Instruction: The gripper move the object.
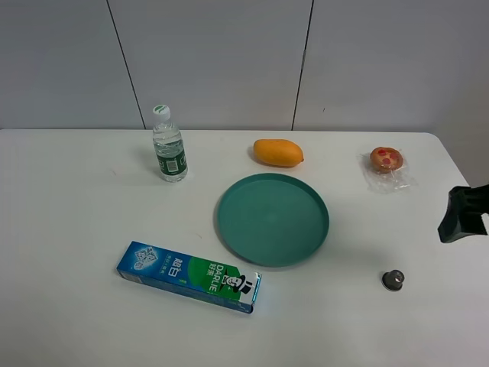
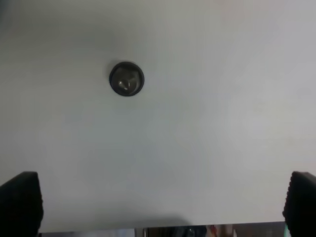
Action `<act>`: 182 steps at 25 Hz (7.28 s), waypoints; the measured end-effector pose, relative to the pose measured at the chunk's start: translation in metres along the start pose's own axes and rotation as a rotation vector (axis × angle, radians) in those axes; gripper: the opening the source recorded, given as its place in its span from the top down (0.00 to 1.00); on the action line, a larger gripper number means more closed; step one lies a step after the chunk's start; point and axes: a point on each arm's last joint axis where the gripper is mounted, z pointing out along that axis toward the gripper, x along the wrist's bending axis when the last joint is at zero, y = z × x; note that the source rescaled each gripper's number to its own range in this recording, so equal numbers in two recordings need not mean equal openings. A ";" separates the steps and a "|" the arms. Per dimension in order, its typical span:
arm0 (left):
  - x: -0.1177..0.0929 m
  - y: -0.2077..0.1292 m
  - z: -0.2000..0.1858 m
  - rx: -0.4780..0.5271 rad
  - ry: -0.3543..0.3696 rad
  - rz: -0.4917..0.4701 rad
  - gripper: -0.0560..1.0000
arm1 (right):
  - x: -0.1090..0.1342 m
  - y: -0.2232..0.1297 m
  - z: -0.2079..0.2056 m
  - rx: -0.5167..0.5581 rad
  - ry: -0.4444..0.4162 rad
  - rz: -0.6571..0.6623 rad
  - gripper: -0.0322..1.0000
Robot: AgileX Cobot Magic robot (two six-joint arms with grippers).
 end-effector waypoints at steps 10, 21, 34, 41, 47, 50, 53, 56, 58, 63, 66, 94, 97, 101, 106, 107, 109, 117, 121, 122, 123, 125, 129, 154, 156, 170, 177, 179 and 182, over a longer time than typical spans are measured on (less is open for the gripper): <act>0.000 0.000 0.000 0.000 0.000 0.000 0.00 | 0.001 0.009 0.054 0.025 0.002 -0.015 0.04; 0.000 0.000 0.000 0.000 0.000 0.000 0.00 | 0.029 0.020 0.097 0.082 0.022 -0.148 0.04; 0.000 0.000 0.000 0.000 0.000 0.000 0.00 | 0.039 0.014 0.125 0.085 -0.015 -0.275 0.08; 0.000 0.000 0.000 0.000 0.000 0.000 0.00 | 0.040 -0.005 0.143 0.057 -0.001 -0.294 0.09; 0.000 0.000 0.000 0.000 0.000 0.000 0.00 | 0.042 0.001 0.144 -0.015 0.009 -0.296 0.09; 0.000 0.000 0.000 0.000 0.000 0.000 0.00 | 0.043 0.002 0.153 -0.001 0.010 -0.299 0.10; 0.000 0.000 0.000 0.000 0.000 0.000 0.00 | 0.043 0.001 0.162 0.042 0.008 -0.302 0.11; 0.000 0.000 0.000 0.000 0.000 0.000 0.00 | 0.043 0.002 0.166 0.042 0.008 -0.308 0.12; 0.000 0.000 0.000 0.000 0.000 0.000 0.00 | 0.044 0.003 0.167 0.028 0.011 -0.307 0.13; 0.000 0.000 0.000 0.000 0.000 0.000 0.00 | 0.044 0.003 0.174 0.050 0.011 -0.315 0.16; 0.000 0.000 0.000 0.000 0.000 0.000 0.00 | 0.045 0.003 0.177 0.053 0.011 -0.315 0.17; 0.000 0.000 0.000 0.000 0.000 0.000 0.00 | 0.045 -0.002 0.178 0.095 0.020 -0.282 0.47; 0.000 0.000 0.000 0.000 0.000 0.000 0.00 | 0.045 -0.003 0.178 0.102 0.020 -0.282 0.75; 0.000 0.000 0.000 0.000 0.000 0.000 0.00 | 0.044 -0.004 0.178 0.121 0.018 -0.280 0.96; 0.000 0.000 0.000 0.000 0.000 0.000 0.00 | 0.044 -0.006 0.174 0.169 0.017 -0.267 0.96; 0.000 0.000 0.000 0.000 0.000 0.000 0.00 | 0.044 -0.005 0.170 0.184 0.016 -0.261 0.96; 0.000 0.000 0.000 0.000 0.000 0.000 0.00 | 0.046 0.000 0.158 0.182 0.016 -0.264 0.96; 0.000 0.000 0.000 0.000 0.000 0.000 0.00 | 0.099 0.052 0.062 0.039 0.085 -0.442 0.96; 0.000 0.000 0.000 0.000 0.000 0.000 0.00 | 0.147 0.080 0.018 -0.062 0.143 -0.594 0.96; 0.000 0.000 0.000 0.000 0.000 0.000 0.00 | 0.147 0.080 0.018 -0.062 0.143 -0.594 0.96; 0.000 0.000 0.000 0.000 0.000 0.000 0.00 | 0.162 0.088 0.010 -0.082 0.160 -0.624 0.96; 0.000 0.000 0.000 0.000 0.000 0.000 0.00 | 0.194 0.103 -0.001 -0.102 0.188 -0.684 0.96; 0.000 0.000 0.000 0.000 0.000 0.000 0.00 | 0.257 0.127 0.002 -0.115 0.219 -0.832 0.96; 0.000 0.000 0.000 0.000 0.000 0.000 0.00 | 0.396 0.121 0.162 0.038 0.232 -1.071 0.96; 0.000 0.000 0.000 0.000 0.000 0.000 0.00 | 0.398 0.117 0.166 0.046 0.230 -1.105 0.96; 0.000 0.000 0.000 -0.001 0.000 0.000 0.00 | 0.401 0.113 0.170 0.021 0.261 -1.442 0.96; 0.000 0.000 0.000 -0.002 0.001 0.000 0.00 | 0.405 0.104 0.191 0.068 0.257 -1.463 0.96; 0.000 0.000 0.000 -0.002 0.001 0.000 0.00 | 0.405 0.104 0.193 0.070 0.257 -1.463 0.96; 0.000 0.000 0.000 -0.002 0.001 0.000 0.00 | 0.405 0.104 0.193 0.070 0.256 -1.463 0.96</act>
